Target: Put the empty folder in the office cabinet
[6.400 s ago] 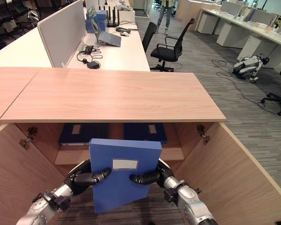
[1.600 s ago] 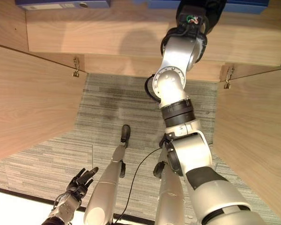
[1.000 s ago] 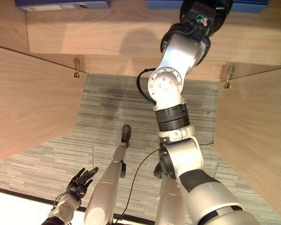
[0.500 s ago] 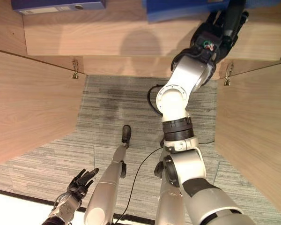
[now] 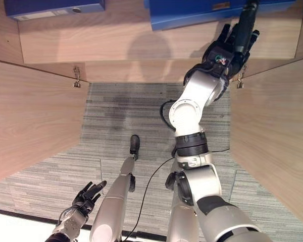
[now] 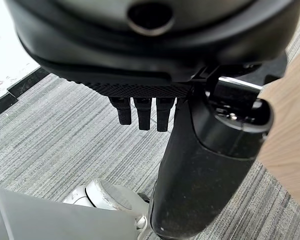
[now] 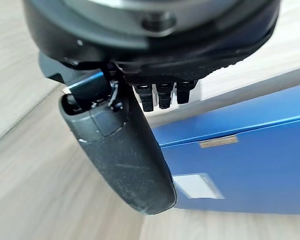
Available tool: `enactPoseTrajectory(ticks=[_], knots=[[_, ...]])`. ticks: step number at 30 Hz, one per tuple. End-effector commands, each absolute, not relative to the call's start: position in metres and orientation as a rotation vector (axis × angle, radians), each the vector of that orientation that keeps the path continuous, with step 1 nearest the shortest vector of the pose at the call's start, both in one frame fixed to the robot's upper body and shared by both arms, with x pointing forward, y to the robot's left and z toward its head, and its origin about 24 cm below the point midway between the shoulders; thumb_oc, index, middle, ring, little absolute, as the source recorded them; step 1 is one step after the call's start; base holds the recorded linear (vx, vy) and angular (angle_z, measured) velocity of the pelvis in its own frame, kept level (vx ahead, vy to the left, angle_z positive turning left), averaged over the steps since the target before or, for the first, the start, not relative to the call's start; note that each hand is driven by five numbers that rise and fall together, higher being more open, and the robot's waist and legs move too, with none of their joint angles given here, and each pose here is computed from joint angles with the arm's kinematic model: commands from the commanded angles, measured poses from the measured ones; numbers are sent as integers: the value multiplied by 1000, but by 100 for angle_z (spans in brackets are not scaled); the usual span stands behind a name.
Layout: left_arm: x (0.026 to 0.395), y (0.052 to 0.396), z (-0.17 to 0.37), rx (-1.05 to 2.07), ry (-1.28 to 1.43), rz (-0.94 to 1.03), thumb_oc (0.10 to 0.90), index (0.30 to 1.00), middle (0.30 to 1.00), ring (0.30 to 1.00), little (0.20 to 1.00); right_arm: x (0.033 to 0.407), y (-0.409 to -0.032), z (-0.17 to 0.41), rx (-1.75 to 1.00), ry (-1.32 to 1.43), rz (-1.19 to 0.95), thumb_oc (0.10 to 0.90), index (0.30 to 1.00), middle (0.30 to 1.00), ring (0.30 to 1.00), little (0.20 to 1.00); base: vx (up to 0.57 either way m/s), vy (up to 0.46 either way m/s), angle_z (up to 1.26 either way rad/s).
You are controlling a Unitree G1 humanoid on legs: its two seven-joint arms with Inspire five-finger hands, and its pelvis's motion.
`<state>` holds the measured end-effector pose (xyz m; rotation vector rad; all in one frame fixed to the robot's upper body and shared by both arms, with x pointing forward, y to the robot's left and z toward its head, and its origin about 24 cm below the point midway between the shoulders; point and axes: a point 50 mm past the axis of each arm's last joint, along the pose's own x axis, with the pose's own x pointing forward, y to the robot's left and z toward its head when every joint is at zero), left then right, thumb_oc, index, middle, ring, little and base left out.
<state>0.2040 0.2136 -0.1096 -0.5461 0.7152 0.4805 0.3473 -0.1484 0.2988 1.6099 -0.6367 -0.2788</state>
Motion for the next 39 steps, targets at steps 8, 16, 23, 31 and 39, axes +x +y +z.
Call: enactPoseTrajectory(ticks=[8, 16, 23, 31, 39], knots=[[146, 244, -133, -453, 871, 638, 800, 900, 900, 900, 900, 330, -125, 341, 1445, -829, 17, 800, 900, 900, 900, 900, 0, 0, 0], [145, 246, -136, -452, 893, 657, 800, 900, 900, 900, 900, 333, -107, 324, 1316, -748, 115, 800, 900, 900, 900, 900, 0, 0, 0], [148, 248, -132, -441, 870, 638, 800, 900, 900, 900, 900, 334, -74, 320, 1171, -665, 275, 800, 900, 900, 900, 900, -5, -7, -1], [148, 256, -129, -422, 848, 642, 800, 900, 900, 900, 900, 337, -76, 344, 1247, -711, 280, 800, 900, 900, 900, 900, -1, 0, 0], [141, 262, -131, -416, 859, 662, 800, 900, 900, 900, 900, 341, -97, 355, 1304, -766, 211, 800, 900, 900, 900, 900, 0, 0, 0]])
